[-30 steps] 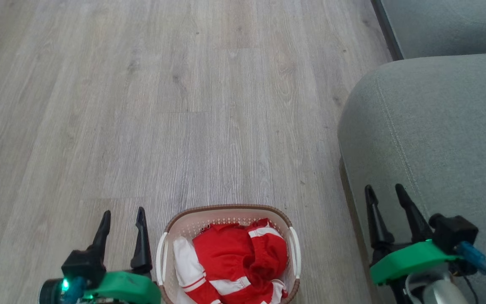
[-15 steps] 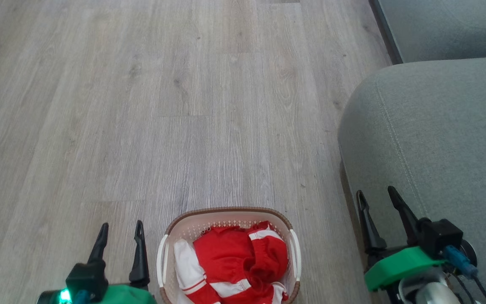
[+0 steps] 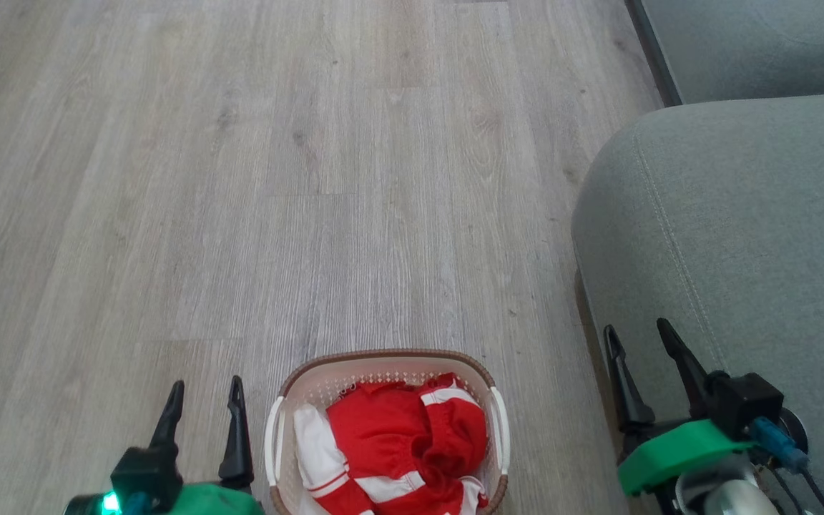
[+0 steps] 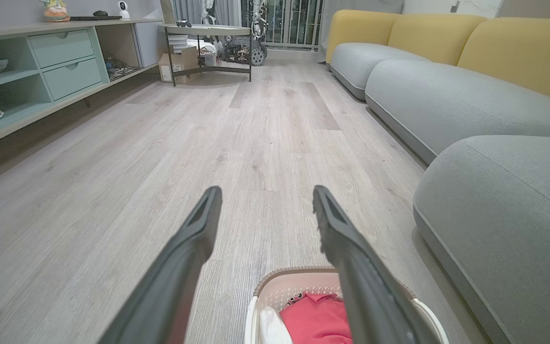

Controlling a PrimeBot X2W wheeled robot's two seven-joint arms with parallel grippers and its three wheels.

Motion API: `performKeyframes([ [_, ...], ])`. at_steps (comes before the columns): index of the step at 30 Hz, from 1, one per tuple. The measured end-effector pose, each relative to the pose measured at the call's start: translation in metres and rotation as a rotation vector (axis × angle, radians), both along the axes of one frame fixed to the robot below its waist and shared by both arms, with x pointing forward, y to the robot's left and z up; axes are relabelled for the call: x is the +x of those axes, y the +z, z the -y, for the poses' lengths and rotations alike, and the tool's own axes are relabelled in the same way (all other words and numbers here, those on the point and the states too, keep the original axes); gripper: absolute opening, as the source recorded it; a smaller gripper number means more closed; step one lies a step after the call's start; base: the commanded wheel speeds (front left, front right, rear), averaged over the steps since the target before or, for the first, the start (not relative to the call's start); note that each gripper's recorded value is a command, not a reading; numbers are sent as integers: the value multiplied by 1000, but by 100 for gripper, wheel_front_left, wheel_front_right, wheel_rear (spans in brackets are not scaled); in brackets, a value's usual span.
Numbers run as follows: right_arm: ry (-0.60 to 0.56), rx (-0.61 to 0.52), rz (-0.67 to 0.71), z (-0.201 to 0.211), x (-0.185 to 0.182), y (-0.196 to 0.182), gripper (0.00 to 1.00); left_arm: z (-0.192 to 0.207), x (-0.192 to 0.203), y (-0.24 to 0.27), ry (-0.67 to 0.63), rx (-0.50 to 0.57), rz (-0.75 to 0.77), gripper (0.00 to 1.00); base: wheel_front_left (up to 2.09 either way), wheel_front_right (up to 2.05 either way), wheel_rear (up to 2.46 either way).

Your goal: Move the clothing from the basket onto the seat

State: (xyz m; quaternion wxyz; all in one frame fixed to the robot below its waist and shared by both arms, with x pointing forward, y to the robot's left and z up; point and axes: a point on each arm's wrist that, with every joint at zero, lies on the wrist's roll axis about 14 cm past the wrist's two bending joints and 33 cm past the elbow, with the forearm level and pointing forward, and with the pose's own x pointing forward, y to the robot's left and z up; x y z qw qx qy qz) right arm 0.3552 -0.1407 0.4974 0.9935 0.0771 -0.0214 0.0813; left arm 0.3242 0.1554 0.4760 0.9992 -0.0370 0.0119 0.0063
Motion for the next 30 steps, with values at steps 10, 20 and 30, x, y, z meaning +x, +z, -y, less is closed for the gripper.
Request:
performKeyframes([
  [10, -1, 0, -8, 0, 1, -2, 100, 1, 1, -2, 0, -9, -9, 100, 0, 0, 0],
  [20, -20, -9, -23, 7, 7, -8, 100, 18, 3, -20, -74, 21, -65, 100, 0, 0, 0],
  [30, -87, -38, -3, 30, 45, -6, 100, 61, 46, -49, -260, 73, -139, 100, 0, 0, 0],
])
